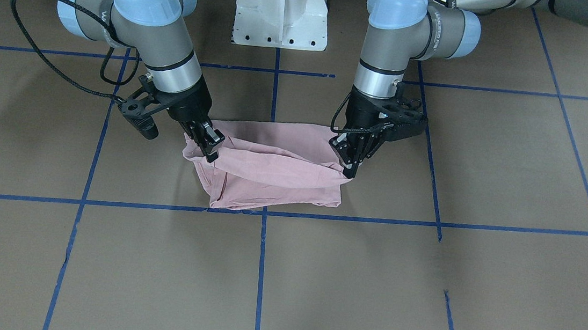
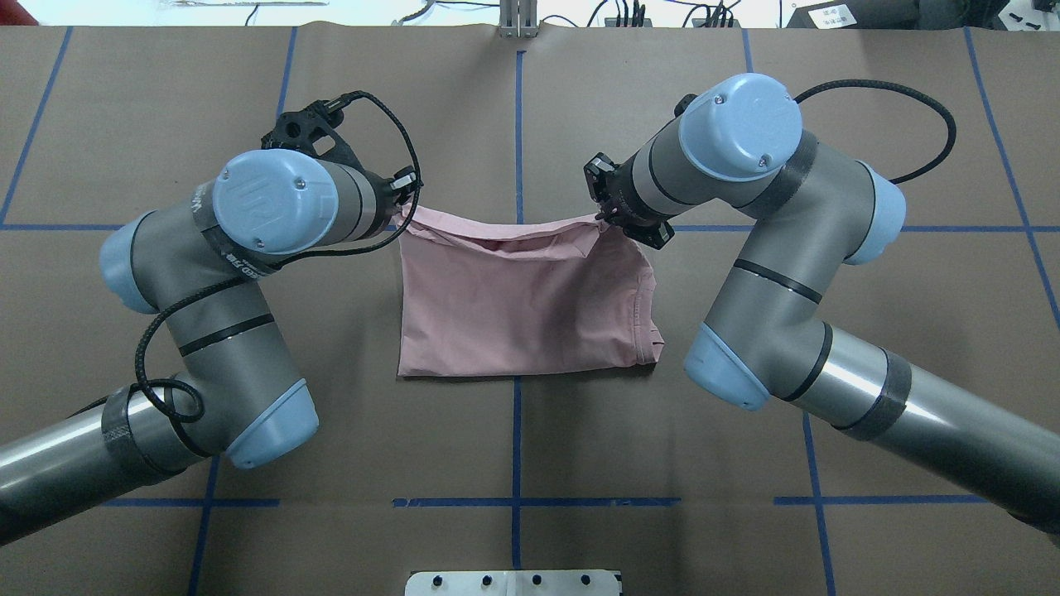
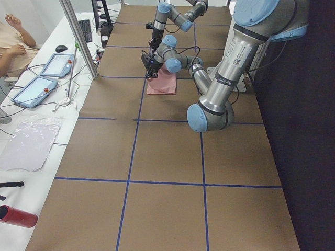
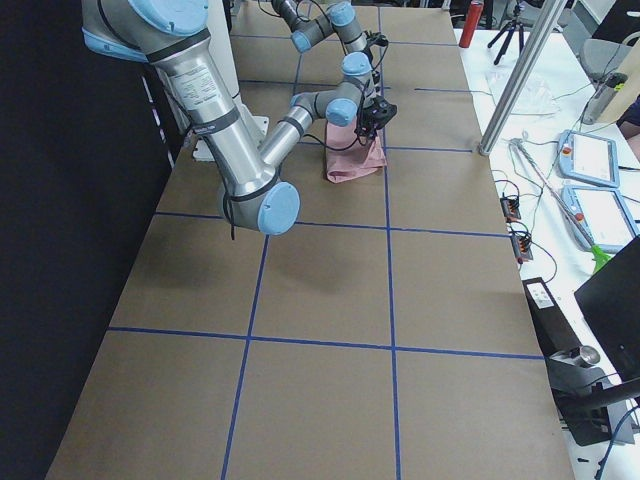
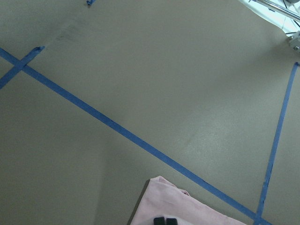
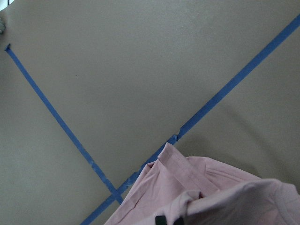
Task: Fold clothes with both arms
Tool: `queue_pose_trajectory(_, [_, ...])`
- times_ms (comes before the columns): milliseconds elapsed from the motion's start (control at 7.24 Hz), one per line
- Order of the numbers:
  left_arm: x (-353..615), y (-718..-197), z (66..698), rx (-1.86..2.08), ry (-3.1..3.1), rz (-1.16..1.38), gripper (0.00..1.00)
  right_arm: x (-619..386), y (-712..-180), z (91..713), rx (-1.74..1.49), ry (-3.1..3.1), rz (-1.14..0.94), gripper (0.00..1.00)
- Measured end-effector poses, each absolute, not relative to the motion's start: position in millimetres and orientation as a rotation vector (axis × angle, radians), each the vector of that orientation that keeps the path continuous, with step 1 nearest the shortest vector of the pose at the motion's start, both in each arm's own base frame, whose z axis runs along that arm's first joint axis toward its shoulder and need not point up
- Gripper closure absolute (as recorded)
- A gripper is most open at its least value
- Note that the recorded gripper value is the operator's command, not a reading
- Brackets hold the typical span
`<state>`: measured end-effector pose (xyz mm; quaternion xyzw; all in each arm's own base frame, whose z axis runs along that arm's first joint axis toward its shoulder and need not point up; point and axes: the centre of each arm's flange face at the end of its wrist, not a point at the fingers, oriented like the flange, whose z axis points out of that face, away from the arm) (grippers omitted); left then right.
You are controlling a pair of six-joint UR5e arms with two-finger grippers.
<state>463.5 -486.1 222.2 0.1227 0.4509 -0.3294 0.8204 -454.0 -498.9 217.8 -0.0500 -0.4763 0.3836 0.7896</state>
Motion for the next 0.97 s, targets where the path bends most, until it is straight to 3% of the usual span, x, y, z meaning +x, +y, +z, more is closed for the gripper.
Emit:
queue_pose_trajectory(276, [466.8, -489.8, 225.8, 0.266, 0.946, -0.696, 1.0, -460.9, -504.5, 226.2, -0.105, -1.006, 0.827, 1.0])
queue_pose_trajectory(690, [477.1, -506.5, 243.1, 0.291, 0.95, -0.684, 0.42, -501.5, -543.7, 239.1, -0.08, -0.947, 0.8, 0.86])
queue_pose_trajectory(828, [477.5, -528.5, 254.6, 0.323, 0.978, -0.684, 0.0, -516.2, -574.0, 241.4, -0.061, -0.949, 0.799, 0.46])
queue_pose_trajectory(966, [467.5, -551.4, 259.6, 0.366, 1.005, -0.684, 0.0, -514.3, -605.5, 246.0, -0.029, -0.955, 0.787, 0.0])
